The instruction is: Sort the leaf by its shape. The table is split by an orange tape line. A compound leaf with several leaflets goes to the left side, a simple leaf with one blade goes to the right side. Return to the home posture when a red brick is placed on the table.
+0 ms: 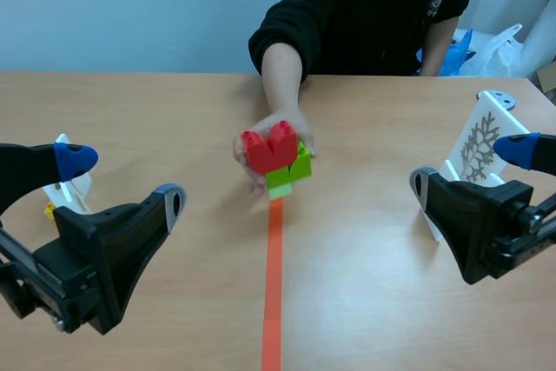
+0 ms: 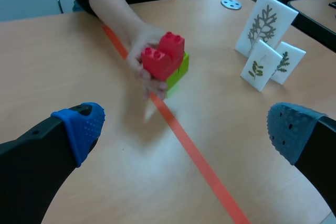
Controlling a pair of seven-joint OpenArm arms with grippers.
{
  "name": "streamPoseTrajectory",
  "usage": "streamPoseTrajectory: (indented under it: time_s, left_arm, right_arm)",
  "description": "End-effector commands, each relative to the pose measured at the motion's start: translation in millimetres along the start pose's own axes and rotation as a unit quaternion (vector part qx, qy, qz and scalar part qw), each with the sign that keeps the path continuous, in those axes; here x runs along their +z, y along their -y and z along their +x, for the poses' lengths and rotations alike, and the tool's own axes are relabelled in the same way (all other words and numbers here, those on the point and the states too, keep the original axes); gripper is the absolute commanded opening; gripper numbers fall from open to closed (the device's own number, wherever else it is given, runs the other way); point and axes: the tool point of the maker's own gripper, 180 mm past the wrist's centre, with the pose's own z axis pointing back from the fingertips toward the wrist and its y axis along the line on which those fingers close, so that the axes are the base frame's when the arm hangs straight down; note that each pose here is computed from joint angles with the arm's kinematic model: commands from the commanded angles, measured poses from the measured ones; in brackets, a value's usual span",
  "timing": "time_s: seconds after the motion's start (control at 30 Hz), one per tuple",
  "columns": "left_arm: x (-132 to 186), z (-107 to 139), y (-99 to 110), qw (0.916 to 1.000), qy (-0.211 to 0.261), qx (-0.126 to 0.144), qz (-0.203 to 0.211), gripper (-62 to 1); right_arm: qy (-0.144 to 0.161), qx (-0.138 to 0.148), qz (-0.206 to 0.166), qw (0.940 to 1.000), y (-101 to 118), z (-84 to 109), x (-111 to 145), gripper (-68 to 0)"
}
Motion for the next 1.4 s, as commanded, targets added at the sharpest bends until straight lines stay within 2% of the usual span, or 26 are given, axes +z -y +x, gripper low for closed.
streamPoseTrajectory:
  time_s: [0.0, 0.8, 1.13, 1.37]
  left_arm:
    - [-0.5, 7.3, 1.0, 0.9999, 0.015, 0.001, -0.001, 1.4]
    - [-0.5, 5.4, 0.6, 0.9999, 0.011, -0.003, -0.001, 1.4]
    - [-1.2, 5.4, -0.2, 0.9997, 0.009, -0.020, 0.000, 1.4]
    - [-1.2, 5.4, -0.2, 0.9997, 0.010, -0.020, 0.000, 1.4]
  right_arm:
    - [0.021, 0.004, -0.004, 0.9998, 3.9, 11.8, -0.3, 0.4]
    - [0.023, 0.001, -0.004, 0.9997, 3.7, 12.5, -0.3, 0.4]
    - [0.017, 0.007, -0.004, 0.9998, 3.9, 10.3, -0.4, 0.4]
    - [0.016, 0.008, -0.004, 0.9998, 4.0, 10.2, -0.3, 0.4]
